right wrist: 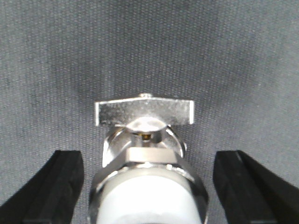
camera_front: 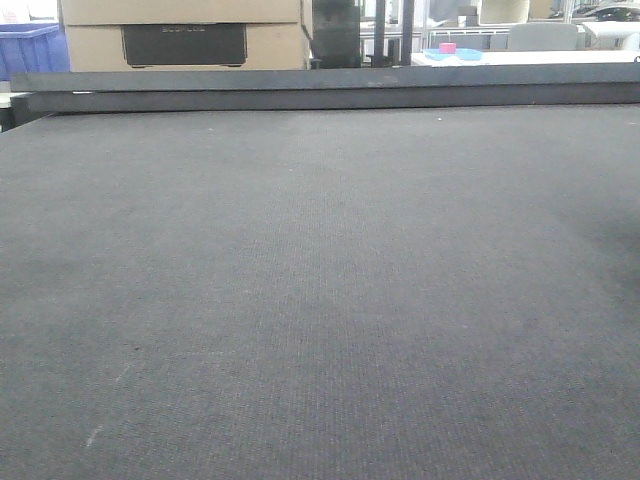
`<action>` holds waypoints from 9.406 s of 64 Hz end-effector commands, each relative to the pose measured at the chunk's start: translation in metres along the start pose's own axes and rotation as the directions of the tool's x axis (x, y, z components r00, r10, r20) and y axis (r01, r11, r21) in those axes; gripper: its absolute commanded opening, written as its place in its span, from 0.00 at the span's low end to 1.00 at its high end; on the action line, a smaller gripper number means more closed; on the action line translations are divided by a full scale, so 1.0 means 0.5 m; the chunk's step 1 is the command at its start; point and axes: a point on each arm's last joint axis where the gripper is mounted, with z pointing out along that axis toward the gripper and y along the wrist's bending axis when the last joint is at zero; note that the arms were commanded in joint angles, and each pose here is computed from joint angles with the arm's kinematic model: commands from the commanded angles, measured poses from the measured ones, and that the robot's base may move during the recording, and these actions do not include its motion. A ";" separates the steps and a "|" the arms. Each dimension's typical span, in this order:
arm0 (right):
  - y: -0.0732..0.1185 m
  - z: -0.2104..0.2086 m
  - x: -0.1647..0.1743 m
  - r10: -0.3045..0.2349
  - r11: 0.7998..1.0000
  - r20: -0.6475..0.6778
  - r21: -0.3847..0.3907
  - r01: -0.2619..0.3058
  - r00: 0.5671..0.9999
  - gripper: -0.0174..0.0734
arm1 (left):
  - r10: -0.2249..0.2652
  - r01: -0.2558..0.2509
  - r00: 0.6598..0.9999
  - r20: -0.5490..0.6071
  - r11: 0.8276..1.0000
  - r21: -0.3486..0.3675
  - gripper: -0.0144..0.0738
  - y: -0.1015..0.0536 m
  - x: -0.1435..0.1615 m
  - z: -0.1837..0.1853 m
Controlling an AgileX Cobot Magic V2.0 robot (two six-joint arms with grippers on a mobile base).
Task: Place valve from conveyor to right shelf box
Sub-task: 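Lower both grippers around the white-and-silver valves on the belt, then close both grippers on the valve bodies below the butterfly handles, then lift both held valves up off the conveyor belt, then drive the base to the steel shelf of blue bins, holding valves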
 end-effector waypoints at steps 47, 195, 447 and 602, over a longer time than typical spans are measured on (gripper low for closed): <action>-0.004 -0.001 0.001 0.007 1.000 0.002 0.001 -0.007 1.000 0.01 | -0.017 0.012 0.996 -0.086 0.998 -0.056 0.27 0.014 -0.002 0.039; -0.004 -0.001 0.002 0.008 1.000 -0.005 -0.001 -0.008 1.000 0.01 | -0.046 -0.016 0.849 -0.526 0.994 -0.112 0.51 0.080 0.054 0.344; 0.024 -0.309 0.290 0.034 0.999 0.794 -0.029 -0.017 0.607 0.01 | 0.011 0.031 0.931 0.365 0.993 -0.111 0.04 0.018 0.152 -0.153; 0.024 -0.309 0.290 0.034 0.999 0.794 -0.029 -0.017 0.607 0.01 | 0.011 0.031 0.931 0.365 0.993 -0.111 0.04 0.018 0.152 -0.153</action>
